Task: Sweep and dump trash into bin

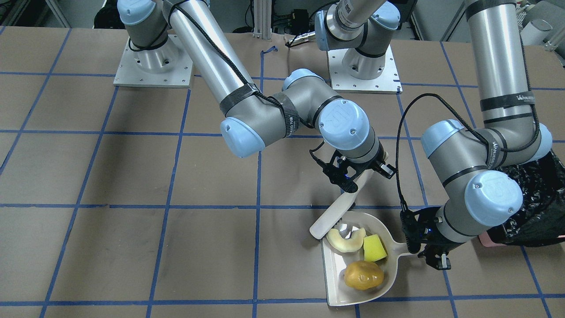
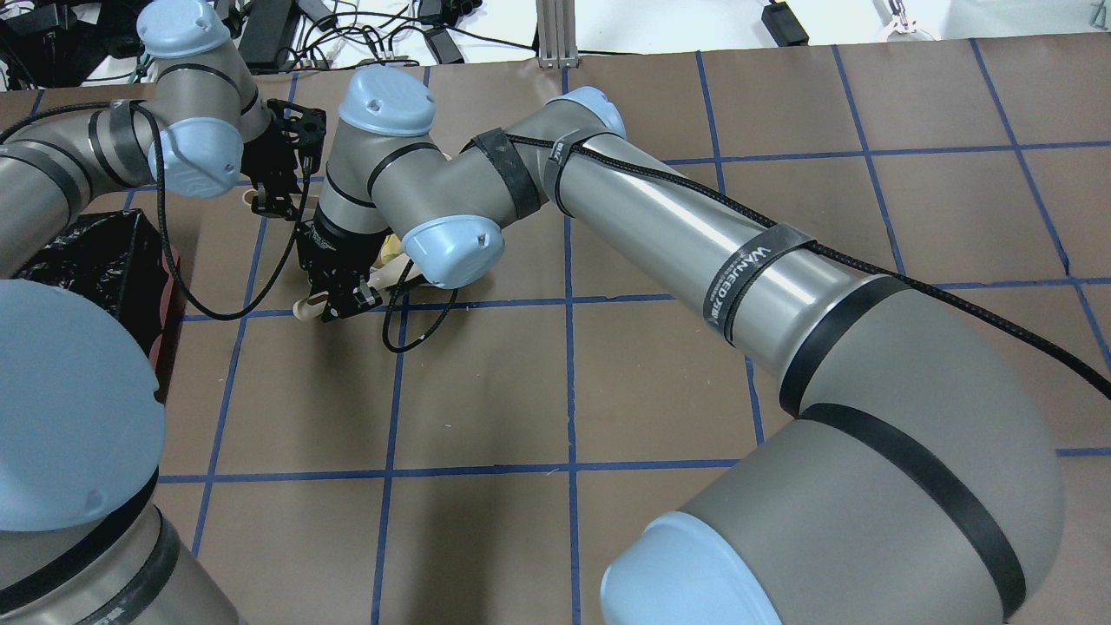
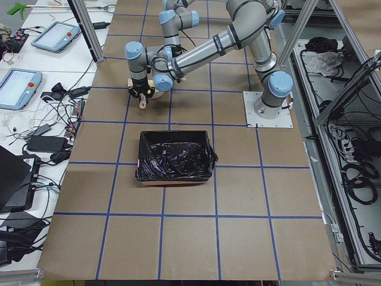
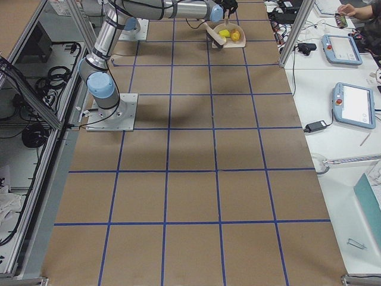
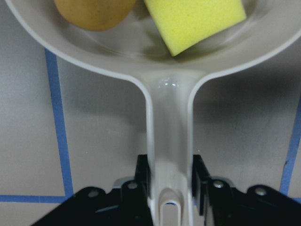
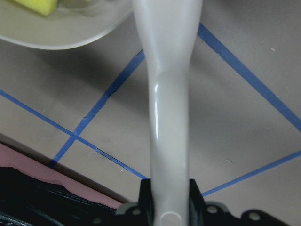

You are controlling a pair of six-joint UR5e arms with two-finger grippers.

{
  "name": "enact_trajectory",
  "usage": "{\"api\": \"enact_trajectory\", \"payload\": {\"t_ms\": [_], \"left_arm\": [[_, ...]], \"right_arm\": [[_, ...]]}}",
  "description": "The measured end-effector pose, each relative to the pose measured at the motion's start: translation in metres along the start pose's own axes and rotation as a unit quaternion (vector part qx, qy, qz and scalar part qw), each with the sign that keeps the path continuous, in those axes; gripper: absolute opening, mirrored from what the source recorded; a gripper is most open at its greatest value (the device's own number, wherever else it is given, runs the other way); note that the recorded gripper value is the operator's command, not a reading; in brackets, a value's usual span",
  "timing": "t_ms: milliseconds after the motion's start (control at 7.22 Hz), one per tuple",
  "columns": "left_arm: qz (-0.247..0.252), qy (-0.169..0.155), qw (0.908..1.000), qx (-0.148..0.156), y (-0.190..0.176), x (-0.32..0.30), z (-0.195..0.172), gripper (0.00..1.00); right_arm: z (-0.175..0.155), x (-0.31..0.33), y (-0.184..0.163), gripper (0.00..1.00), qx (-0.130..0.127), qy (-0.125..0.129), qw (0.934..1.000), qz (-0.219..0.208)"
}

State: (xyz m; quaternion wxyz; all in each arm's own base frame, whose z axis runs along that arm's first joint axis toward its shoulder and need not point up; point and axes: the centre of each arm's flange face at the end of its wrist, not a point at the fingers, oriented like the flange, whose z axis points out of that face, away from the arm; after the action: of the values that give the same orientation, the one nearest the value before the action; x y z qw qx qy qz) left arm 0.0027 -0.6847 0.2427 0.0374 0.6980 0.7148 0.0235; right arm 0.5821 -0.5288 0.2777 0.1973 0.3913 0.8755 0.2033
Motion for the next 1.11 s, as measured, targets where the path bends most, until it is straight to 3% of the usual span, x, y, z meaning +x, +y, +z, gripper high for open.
{"api": "enact_trajectory", "payload": {"t_ms": [277, 554, 831, 1108], "left_arm": [[0.000, -0.001, 1.0000, 0.000, 0.000, 0.000, -0.001, 0.17], [0.000, -0.001, 1.0000, 0.001, 0.000, 0.000, -0.001, 0.17], [-0.002, -0.002, 1.0000, 0.001, 0.001, 0.000, -0.002, 0.15], [-0.010, -0.007, 0.9999, 0.011, 0.007, 0.001, -0.007, 0.15]], "right_arm": [[-0.009, -0.002, -0.001, 0.00, -0.001, -0.005, 1.0000, 0.007], [-0.023, 0.005, 0.006, 0.00, 0.006, 0.010, 0.9996, 0.024], [-0.038, 0.019, 0.012, 0.00, 0.028, 0.045, 0.9979, 0.037], [-0.053, 0.044, 0.010, 0.00, 0.074, 0.095, 0.9927, 0.011]]}}
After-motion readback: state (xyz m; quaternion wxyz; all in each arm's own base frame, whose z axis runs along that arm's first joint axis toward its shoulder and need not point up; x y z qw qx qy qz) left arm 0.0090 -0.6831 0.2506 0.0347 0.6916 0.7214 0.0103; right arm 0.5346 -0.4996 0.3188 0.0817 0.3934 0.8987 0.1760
